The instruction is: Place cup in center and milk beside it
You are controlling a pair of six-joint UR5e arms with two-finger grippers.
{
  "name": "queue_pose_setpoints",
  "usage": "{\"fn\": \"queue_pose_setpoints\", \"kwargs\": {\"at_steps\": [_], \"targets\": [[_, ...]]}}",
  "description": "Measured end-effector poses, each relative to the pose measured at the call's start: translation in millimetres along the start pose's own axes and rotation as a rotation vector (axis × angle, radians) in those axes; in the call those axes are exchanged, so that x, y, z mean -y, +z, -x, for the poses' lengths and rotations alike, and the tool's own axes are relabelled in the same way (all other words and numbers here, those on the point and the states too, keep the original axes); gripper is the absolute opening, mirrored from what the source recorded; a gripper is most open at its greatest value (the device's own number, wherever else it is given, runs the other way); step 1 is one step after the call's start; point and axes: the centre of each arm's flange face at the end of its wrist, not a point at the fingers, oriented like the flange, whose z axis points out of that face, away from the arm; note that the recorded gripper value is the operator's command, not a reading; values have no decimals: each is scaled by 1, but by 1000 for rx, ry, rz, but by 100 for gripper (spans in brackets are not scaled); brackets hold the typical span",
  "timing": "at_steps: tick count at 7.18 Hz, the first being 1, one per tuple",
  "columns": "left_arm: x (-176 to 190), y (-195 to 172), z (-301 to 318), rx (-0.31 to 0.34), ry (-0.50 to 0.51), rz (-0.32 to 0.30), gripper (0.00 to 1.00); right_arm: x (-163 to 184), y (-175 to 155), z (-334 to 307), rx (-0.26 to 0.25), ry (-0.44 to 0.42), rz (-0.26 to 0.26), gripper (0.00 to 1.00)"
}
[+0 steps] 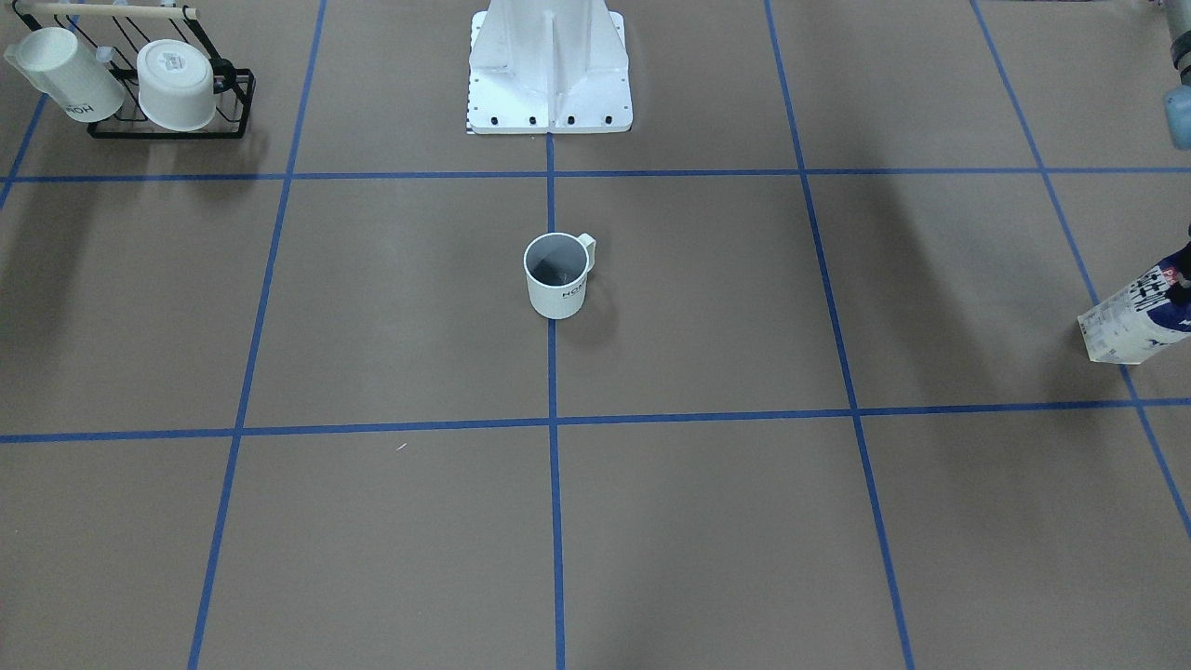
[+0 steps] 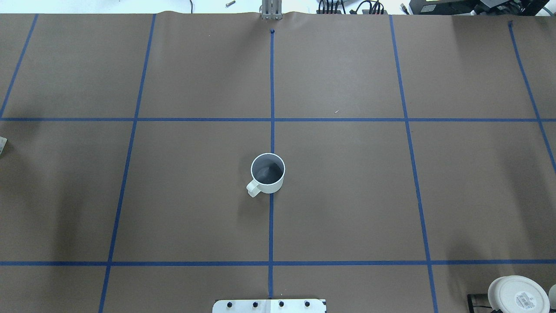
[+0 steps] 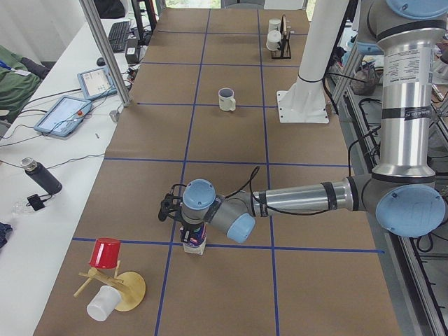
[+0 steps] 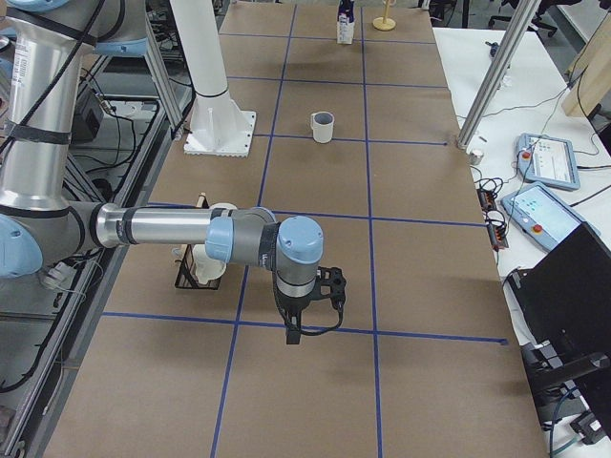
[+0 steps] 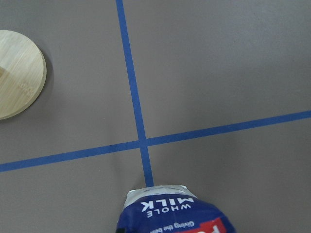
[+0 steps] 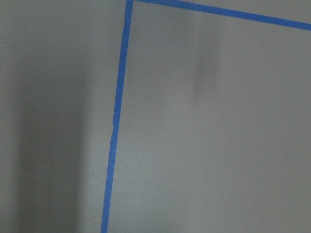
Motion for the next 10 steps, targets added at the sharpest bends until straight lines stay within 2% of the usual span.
{"fn": "queue_pose_setpoints", "kwargs": {"at_steps": [2, 5, 6, 8, 10], "targets": [[11, -17, -19, -13, 4, -23, 0, 0, 0, 0, 1, 0, 0, 100], [46, -74, -99, -32, -123, -47, 0, 0, 0, 0, 2, 0, 0, 100], [59, -81, -138, -56, -165, -49, 0, 0, 0, 0, 2, 0, -1, 100], [94, -72, -248, -98, -242, -32, 0, 0, 0, 0, 3, 1, 0, 100], [132, -71, -389, -63, -281, 16, 0, 0, 0, 0, 3, 1, 0, 100]]}}
